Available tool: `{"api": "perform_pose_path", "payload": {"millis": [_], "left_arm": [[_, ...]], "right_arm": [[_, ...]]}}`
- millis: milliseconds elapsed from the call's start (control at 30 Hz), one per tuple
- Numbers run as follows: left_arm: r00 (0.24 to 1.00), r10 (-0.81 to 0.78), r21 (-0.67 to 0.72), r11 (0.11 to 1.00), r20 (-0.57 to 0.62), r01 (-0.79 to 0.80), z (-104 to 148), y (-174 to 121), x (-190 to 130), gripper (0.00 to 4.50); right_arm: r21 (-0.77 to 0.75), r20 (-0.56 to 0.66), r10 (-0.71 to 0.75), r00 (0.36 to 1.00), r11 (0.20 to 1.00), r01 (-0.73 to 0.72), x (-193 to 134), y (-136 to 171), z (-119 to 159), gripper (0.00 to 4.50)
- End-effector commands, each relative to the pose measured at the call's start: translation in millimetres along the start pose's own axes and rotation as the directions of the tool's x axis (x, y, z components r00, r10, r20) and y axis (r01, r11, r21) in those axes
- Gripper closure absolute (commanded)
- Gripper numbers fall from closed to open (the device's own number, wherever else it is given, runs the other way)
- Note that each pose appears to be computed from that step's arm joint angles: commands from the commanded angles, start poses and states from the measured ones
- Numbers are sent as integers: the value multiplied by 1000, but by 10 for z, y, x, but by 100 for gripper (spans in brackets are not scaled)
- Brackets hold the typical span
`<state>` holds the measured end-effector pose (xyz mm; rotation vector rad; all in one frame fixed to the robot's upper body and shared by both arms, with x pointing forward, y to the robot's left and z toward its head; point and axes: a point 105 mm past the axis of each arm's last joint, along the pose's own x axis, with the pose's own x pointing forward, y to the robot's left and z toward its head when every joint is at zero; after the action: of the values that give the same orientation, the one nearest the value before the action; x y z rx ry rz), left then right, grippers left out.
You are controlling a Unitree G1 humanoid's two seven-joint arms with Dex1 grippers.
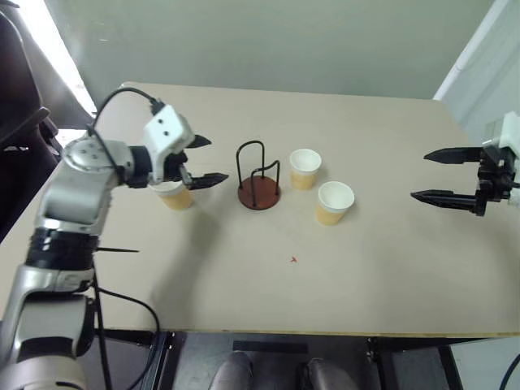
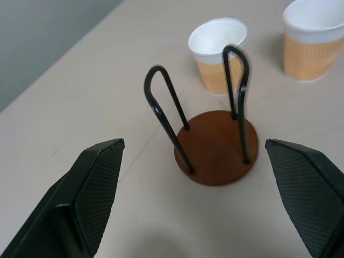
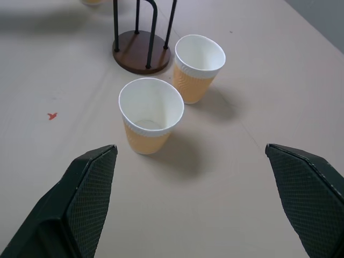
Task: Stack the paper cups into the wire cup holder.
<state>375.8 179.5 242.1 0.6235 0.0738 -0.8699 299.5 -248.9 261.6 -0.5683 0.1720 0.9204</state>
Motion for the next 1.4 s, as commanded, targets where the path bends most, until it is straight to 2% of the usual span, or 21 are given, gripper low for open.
{"api": "perform_pose_path", "payload": {"millis": [33,167,433,700,867,967,1133,1300,1333,1400], "left_arm": [[1000,20,27,999,9,-20,80,92,129,2],[993,-110,24,994,52,109,194,-60,282,2],[983,-179,30,984,46,178,180,-104,282,2],[970,-222,-16,974,95,225,185,-366,714,2],[980,-186,-38,981,68,189,79,-374,895,2],[977,-196,-56,978,82,201,72,-373,908,59],[983,-168,-60,983,76,172,23,-295,898,243],[971,-197,-75,975,132,208,98,-295,826,434],[969,-206,-79,973,137,218,100,-302,811,448],[942,-294,-69,949,160,307,137,-423,697,448]], "right_arm": [[-41,25,-65,998,997,66,-169,18,158,0],[-20,10,-107,994,994,107,-261,89,111,0],[1,-4,-154,988,988,154,-347,191,82,0],[8,-17,-161,987,987,161,-405,225,63,0],[4,-22,-169,985,986,169,-431,225,69,0],[2,-30,-176,984,984,176,-436,225,67,0],[1,-38,-184,982,983,184,-437,228,57,0],[-1,-42,-190,981,982,190,-433,226,54,0],[-2,-43,-190,981,982,190,-432,226,53,0],[-2,-42,-190,981,982,190,-432,224,57,0]]}}
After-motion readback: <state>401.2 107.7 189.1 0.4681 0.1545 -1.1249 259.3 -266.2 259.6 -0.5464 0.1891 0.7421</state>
